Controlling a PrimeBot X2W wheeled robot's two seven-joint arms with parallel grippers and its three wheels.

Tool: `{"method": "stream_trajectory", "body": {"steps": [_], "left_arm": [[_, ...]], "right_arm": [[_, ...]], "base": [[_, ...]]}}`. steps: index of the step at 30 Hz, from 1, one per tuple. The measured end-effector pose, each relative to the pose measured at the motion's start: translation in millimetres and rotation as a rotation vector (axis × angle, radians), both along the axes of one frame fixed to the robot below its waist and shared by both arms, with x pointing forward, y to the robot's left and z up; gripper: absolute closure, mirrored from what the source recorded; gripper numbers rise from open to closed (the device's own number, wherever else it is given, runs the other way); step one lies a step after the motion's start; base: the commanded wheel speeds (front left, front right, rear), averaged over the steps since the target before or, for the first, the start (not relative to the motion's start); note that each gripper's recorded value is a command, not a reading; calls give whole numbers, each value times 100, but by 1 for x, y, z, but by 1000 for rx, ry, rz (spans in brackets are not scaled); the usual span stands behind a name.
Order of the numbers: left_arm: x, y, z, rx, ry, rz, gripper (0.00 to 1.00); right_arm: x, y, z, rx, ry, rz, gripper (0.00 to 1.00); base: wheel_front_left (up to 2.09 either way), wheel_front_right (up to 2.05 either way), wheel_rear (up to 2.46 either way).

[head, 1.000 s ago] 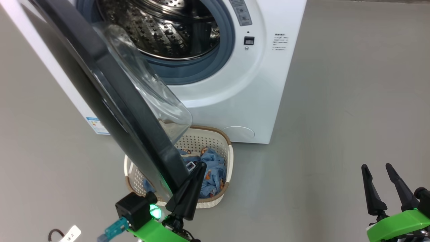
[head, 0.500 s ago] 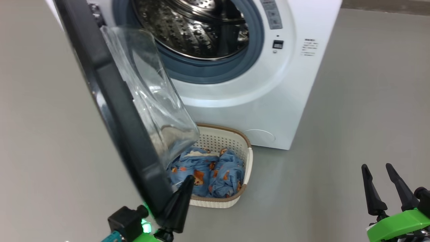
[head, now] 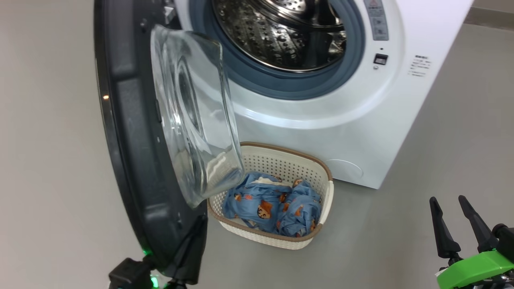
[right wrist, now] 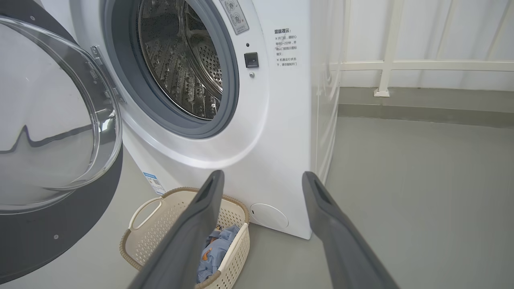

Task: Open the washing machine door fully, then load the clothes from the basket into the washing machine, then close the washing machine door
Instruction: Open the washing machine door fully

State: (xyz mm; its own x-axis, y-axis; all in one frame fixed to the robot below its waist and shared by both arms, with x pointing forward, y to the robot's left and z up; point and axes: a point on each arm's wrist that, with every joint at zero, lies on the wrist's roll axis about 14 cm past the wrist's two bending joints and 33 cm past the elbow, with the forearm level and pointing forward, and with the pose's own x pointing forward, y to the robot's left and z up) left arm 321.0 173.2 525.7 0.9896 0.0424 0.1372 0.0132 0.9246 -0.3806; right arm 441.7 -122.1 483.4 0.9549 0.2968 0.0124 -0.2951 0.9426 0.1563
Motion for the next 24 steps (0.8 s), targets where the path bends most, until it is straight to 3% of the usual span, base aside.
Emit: {"method": "stream_trajectory", "body": {"steps": [12,24], "left_arm": [[-28,75,-10,83,58,259,100],[-40,128,-17,153,113,411,100]], "right_arm": [[0,25,4,3,-7,63,0],[-4,24,-3,-1,13,67,0]], "base": [[0,0,0],[0,0,0]]}}
